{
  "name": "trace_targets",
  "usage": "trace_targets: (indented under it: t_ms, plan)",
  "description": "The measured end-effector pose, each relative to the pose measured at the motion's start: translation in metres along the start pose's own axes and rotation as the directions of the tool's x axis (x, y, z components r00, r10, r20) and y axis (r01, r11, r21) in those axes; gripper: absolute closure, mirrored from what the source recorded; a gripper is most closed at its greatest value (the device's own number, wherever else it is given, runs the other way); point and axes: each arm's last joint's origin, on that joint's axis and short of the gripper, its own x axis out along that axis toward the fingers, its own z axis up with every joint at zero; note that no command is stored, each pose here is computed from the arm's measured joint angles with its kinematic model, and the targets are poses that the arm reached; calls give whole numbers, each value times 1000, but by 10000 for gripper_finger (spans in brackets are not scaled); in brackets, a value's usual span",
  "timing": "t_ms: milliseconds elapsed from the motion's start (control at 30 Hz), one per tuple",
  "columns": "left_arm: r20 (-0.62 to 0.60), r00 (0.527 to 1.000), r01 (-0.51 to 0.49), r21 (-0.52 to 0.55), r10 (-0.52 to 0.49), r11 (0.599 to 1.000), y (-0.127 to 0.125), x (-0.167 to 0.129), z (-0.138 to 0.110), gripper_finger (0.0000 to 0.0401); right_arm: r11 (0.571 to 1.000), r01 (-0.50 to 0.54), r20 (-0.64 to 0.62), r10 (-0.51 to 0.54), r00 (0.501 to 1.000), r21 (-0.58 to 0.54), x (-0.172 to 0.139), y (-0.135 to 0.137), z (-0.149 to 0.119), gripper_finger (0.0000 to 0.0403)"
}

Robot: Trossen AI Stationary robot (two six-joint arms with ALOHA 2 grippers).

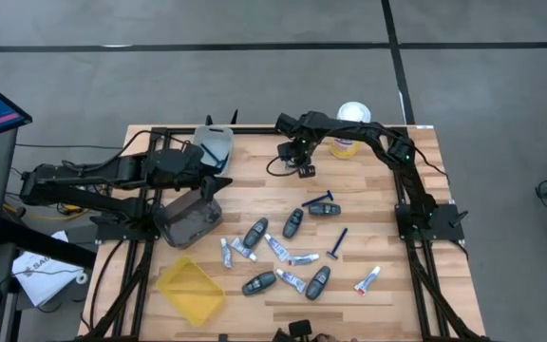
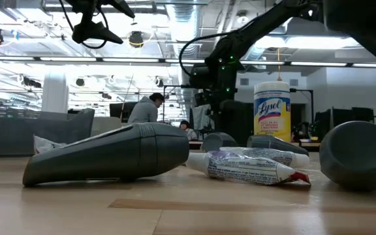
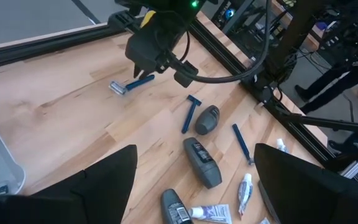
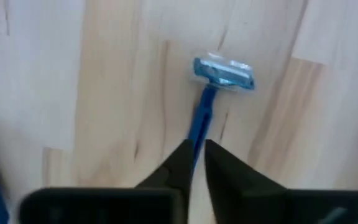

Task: Pick & Place Travel size toiletries
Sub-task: Put the razor into the gray bin put the razor into the gray bin

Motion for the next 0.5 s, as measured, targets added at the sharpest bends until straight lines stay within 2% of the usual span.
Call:
trace_targets:
  t_ms: [133, 300, 400, 500]
  plan:
    - [-3, 1000, 4, 0, -4, 1000, -1, 0, -1, 81, 1000, 9, 6, -9, 1000, 20, 3, -3, -2, 282]
    - [-2, 1000, 3, 0, -3, 1000, -1, 0, 0, 81, 992, 37, 22, -40, 999, 119, 5, -11, -4, 190]
    - [-2, 1000, 3, 0, -3, 1000, -1, 0, 0, 81, 986, 25, 7, -26, 1000, 164, 10, -10, -6, 177]
    - [-2, 1000, 3, 0, -3, 1000, -1, 0, 0, 81, 988, 6, -11, -4, 1000, 157, 22, -4, -4, 189]
